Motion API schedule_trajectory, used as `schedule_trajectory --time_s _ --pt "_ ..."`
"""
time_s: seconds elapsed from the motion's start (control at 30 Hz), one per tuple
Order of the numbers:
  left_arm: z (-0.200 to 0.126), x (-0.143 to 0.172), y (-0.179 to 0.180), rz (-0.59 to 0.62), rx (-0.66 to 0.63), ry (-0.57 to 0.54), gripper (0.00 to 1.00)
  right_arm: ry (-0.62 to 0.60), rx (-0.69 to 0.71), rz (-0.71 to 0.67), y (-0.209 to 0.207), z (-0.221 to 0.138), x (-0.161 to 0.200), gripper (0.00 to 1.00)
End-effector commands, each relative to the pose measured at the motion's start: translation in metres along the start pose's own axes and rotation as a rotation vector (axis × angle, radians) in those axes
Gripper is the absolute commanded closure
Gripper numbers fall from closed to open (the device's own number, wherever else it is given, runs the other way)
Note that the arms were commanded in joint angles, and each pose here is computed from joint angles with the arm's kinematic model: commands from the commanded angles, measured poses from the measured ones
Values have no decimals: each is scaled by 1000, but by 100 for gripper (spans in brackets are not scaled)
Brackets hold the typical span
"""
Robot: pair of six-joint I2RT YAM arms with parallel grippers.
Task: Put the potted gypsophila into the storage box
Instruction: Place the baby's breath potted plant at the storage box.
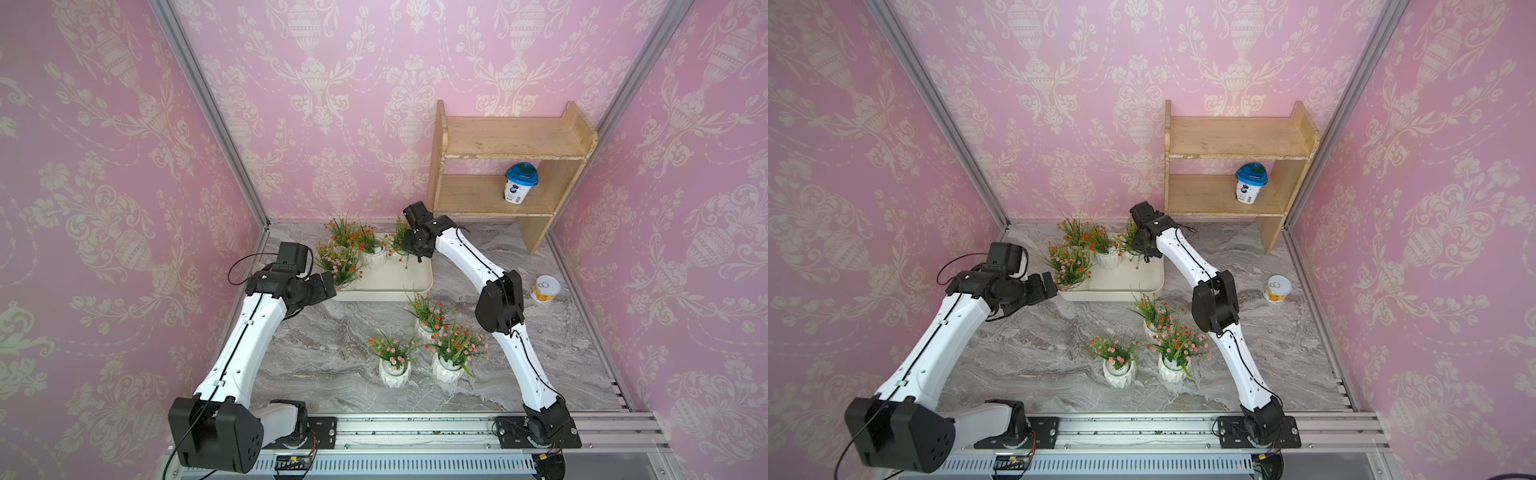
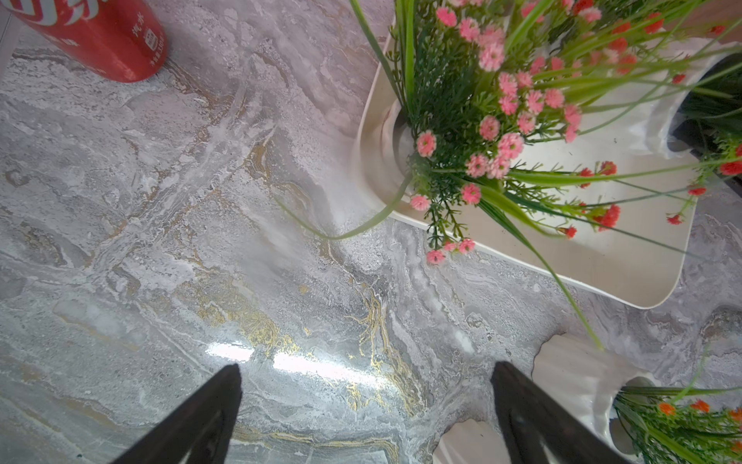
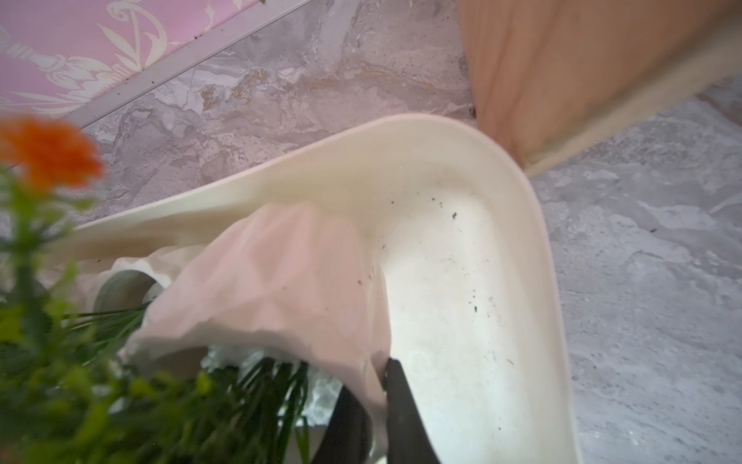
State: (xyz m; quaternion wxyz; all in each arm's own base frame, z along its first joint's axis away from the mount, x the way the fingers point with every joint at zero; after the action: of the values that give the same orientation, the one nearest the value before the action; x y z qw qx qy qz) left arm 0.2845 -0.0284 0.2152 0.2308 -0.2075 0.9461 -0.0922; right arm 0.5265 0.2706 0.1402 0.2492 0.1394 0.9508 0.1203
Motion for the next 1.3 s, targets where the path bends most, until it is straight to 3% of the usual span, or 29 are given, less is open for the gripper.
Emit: schedule_trajectory --time_s 0.0,0.37,0.67,1.27 --pt "3 4 2 12 6 23 1 -47 -12 61 1 13 -8 100" --pt "4 5 2 6 13 25 1 -49 0 63 -2 21 -2 99" --pt "4 6 2 3 14 28 1 -40 -18 63 0 31 3 74" --pt "0 7 2 -6 19 21 1 -95 -110 -4 18 22 -9 60"
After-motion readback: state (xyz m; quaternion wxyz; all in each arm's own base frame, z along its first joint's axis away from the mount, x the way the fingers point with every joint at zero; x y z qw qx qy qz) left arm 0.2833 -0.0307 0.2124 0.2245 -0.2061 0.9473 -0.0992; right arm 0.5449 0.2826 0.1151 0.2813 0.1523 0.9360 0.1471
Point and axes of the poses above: each gripper's point midway between its finger pads, its own z axis out along the fingers, its own y axis along the line the jaws close on, x = y × z, the point moved 3 cm from there along -z, back along the fingers, and after that the axes turned 2 degrees about -z, right-handed, at the moved point
